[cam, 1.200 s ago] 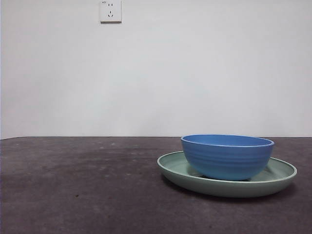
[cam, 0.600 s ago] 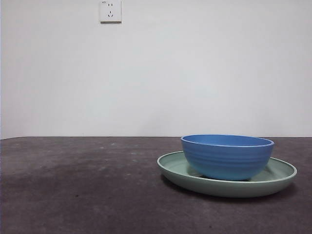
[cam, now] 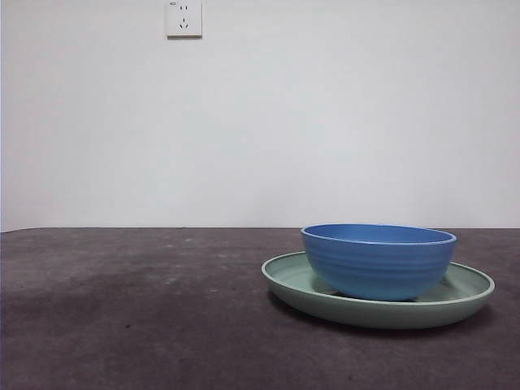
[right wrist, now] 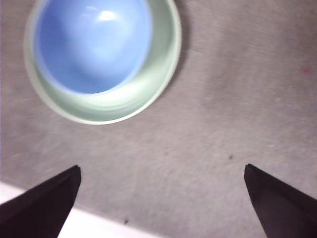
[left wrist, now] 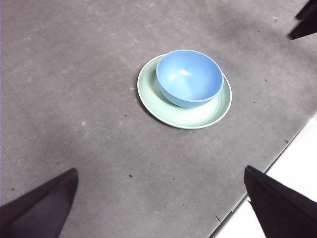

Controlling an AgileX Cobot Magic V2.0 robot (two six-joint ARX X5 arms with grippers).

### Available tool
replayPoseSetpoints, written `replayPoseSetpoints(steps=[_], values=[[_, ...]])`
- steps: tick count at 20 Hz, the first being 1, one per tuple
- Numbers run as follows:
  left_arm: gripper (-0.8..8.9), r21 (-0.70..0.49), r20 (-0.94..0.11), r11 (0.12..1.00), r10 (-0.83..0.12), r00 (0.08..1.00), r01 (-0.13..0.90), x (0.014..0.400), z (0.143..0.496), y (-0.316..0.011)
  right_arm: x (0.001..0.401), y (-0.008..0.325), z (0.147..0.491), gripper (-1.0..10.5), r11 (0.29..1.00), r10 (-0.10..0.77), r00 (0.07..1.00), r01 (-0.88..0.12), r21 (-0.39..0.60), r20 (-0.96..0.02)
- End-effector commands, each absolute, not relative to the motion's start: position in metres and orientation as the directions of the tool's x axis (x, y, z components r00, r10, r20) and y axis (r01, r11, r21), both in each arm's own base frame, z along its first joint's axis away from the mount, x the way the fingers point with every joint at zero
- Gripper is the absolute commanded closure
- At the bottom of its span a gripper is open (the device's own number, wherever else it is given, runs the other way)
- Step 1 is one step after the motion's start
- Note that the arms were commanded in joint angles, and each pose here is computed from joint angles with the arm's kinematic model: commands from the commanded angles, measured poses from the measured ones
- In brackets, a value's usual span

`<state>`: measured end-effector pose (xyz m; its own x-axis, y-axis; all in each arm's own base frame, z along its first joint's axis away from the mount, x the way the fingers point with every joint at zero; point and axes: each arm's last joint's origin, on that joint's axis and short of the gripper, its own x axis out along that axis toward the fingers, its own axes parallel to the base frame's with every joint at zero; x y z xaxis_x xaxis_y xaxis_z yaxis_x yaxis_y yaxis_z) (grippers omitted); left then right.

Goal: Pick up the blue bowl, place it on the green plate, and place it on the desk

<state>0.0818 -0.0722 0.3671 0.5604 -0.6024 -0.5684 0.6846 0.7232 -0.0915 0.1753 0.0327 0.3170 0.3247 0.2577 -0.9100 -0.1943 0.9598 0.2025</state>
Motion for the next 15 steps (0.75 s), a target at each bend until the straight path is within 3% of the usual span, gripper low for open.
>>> replayPoseSetpoints(steps=[1,7,10,13,15], values=[[1.58,-0.091,-0.560,0.721,-0.607,0.563,0.687,0.082,0.370,-0.073,0.198,0.037,0.311,4.1,0.963,0.253,0.339,-0.177,0.202,-0.906],[1.58,-0.092,-0.564,0.721,-0.606,0.561,0.686,0.082,0.369,-0.073,0.250,0.041,0.265,4.1,0.990,0.111,0.237,-0.108,0.088,-0.965],[1.58,-0.092,-0.564,0.722,-0.606,0.561,0.686,0.082,0.369,-0.073,0.270,0.045,0.244,4.1,0.989,0.117,0.211,-0.108,0.096,-0.971],[1.58,-0.092,-0.565,0.722,-0.605,0.561,0.686,0.082,0.369,-0.073,0.287,0.049,0.226,4.1,0.977,0.193,0.197,-0.128,0.170,-0.961],[1.58,-0.095,-0.567,0.723,-0.604,0.560,0.684,0.082,0.369,-0.073,0.296,0.051,0.214,4.1,0.976,0.197,0.192,-0.131,0.174,-0.961]])
